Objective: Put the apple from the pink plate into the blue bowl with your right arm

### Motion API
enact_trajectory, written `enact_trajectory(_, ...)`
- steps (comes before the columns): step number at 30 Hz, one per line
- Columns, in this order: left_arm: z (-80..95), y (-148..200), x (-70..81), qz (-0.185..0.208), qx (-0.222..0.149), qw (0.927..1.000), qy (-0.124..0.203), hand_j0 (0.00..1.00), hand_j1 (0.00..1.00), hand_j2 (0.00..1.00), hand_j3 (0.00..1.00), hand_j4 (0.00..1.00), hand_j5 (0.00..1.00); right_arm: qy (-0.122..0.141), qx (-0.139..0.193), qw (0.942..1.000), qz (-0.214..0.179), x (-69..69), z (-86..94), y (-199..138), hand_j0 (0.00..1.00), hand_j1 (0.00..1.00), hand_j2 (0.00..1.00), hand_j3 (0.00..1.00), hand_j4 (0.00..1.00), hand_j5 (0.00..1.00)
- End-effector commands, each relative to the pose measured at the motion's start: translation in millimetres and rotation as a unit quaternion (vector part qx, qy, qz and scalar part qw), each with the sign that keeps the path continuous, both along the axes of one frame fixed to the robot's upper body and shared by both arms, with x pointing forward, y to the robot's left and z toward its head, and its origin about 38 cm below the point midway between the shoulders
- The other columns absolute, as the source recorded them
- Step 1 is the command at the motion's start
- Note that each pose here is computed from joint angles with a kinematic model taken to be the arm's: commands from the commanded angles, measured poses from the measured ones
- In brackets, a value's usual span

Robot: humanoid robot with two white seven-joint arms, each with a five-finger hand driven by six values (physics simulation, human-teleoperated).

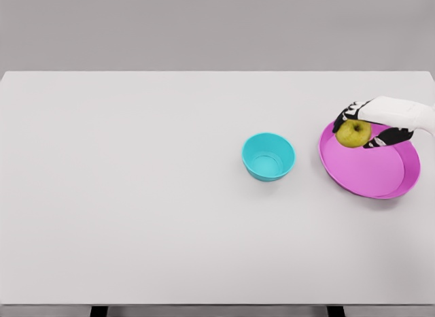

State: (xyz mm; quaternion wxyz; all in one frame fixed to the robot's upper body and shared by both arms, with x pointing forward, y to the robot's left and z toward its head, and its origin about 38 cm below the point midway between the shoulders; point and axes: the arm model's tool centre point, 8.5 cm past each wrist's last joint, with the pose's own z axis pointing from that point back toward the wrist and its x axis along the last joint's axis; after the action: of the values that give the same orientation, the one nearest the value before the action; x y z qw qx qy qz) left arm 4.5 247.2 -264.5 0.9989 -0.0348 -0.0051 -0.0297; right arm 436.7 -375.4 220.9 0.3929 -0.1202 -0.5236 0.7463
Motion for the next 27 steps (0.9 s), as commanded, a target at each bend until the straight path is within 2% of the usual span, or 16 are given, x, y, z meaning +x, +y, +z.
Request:
enact_trajectory(1,0.0,0,-0.1,0.001,0.0,1.0,0.0,1.0,1.0,1.0,1.0,1.0,1.0,-0.011,0.009,0.9995,0.029,-3.2,7.3,21,0.6,0.6,0.6,0.6,0.6,0.6)
enact_trajectory(4,0.0,0,-0.1,0.0,0.0,1.0,0.0,1.0,1.0,1.0,1.0,1.0,1.0,-0.019,0.028,0.9977,0.058,-3.0,6.9,47,0.6,0.6,0.6,0.6,0.6,0.6)
enact_trajectory(16,0.0,0,-0.1,0.001,0.0,1.0,0.0,1.0,1.0,1.0,1.0,1.0,1.0,-0.021,0.074,0.9906,0.113,4.1,-13.6,120,0.6,0.6,0.6,0.6,0.6,0.6)
enact_trajectory(27,0.0,0,-0.1,0.0,0.0,1.0,0.0,1.0,1.0,1.0,1.0,1.0,1.0,-0.016,0.071,0.9896,0.124,2.3,-23.3,134,0.62,0.62,0.62,0.62,0.62,0.62)
